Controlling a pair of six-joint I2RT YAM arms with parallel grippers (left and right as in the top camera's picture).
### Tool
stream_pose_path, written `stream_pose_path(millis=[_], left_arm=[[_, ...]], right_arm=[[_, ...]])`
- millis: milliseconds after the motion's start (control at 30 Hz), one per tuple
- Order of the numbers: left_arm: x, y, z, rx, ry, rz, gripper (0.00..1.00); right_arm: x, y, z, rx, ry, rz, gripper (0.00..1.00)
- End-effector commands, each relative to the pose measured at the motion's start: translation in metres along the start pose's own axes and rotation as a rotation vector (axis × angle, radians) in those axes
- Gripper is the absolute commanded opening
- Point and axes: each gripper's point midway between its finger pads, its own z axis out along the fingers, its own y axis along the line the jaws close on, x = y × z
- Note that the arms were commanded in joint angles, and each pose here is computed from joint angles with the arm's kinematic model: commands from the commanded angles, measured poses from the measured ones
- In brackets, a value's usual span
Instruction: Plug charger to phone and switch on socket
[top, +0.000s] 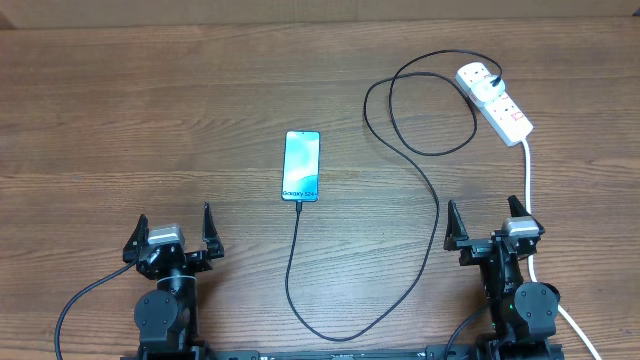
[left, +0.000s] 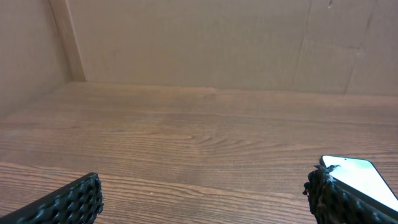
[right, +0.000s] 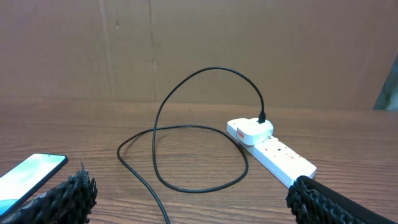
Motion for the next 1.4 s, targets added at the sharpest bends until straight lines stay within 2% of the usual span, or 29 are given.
stream_pose_path(millis=[0, 1367], left_arm=[[0.0000, 0.0004, -0.0002, 0.001, -0.007, 0.010, 1.00], [-0.0001, 0.0004, -0.0002, 0.001, -0.007, 0.010, 1.00]], right_arm=[[0.0012, -0.0015, 0.0001, 0.007, -0.006, -0.001, 1.00], [0.0013, -0.0082, 0.0000, 0.032, -0.006, -0.001, 1.00]])
